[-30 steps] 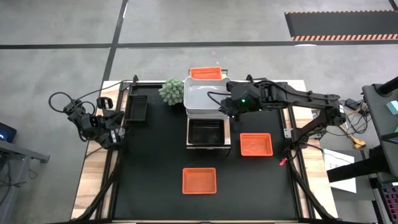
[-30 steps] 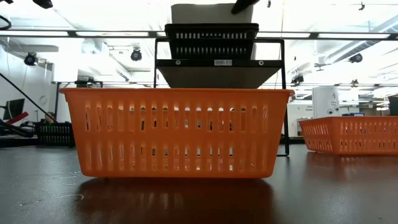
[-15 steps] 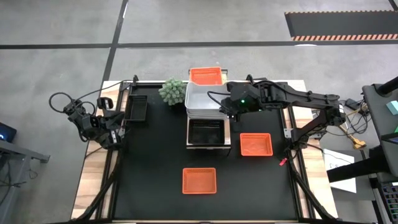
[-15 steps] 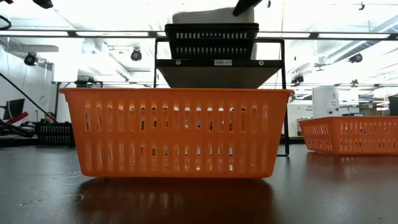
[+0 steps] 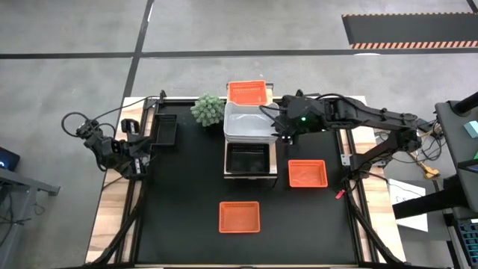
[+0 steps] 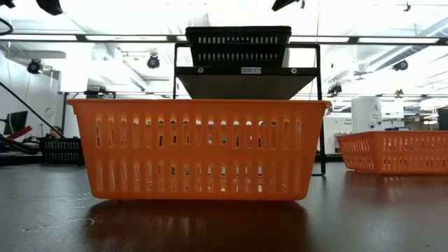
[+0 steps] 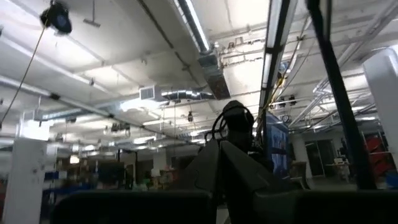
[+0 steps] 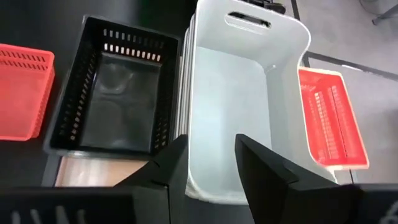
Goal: Stack baskets on shelf by color
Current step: Stack the black bin into the black bins on the shelf
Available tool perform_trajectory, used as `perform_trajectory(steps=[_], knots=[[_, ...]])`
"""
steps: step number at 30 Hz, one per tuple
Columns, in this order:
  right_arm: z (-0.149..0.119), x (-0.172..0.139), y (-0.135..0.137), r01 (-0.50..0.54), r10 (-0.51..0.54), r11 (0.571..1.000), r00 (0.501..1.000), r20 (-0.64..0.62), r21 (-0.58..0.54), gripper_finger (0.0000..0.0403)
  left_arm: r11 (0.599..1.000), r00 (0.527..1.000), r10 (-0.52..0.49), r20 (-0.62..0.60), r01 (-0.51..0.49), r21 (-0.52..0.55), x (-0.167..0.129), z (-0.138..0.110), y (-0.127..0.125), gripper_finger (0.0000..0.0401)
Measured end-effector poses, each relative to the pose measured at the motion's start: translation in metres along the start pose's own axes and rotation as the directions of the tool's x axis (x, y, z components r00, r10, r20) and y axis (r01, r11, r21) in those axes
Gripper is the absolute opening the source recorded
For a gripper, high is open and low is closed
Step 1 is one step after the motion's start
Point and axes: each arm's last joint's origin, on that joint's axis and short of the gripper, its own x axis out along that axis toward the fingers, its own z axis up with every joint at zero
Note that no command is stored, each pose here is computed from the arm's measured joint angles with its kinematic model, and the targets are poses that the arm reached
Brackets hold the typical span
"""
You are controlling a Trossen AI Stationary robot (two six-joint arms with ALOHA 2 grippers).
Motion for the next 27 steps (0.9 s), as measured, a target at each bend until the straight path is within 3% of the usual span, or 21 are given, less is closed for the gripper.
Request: perform_trajectory(steps=[5, 9, 16, 20, 27], knots=[[-0.01, -0.017, 0.0, -0.004, 0.004, 0.999, 1.0, -0.013, 0.051, 0.0098, 0.995, 0.991, 0.083, -0.102, -0.088, -0.046, -0.001, -0.008, -0.001, 0.0], [-0.025, -0.015, 0.005, -0.011, 0.014, 0.998, 0.999, -0.04, 0.068, 0.0065, 0.979, 0.957, 0.179, -0.228, -0.195, -0.051, -0.003, -0.022, -0.006, 0.0], [-0.056, -0.009, 0.014, -0.007, 0.013, 0.995, 0.998, -0.055, 0.095, 0.0015, 0.89, 0.817, 0.4, -0.415, -0.455, -0.038, -0.006, -0.04, -0.011, 0.0], [-0.07, -0.002, 0.019, 0.015, -0.019, 0.996, 0.999, 0.045, 0.093, 0.0009, 0.836, 0.742, 0.486, -0.461, -0.548, 0.0, -0.005, -0.045, -0.014, 0.0], [-0.095, 0.012, 0.028, 0.078, -0.081, 0.997, 0.964, 0.254, 0.023, 0.0009, 0.781, 0.698, 0.554, -0.454, -0.625, -0.008, 0.003, -0.059, -0.018, 0.0]])
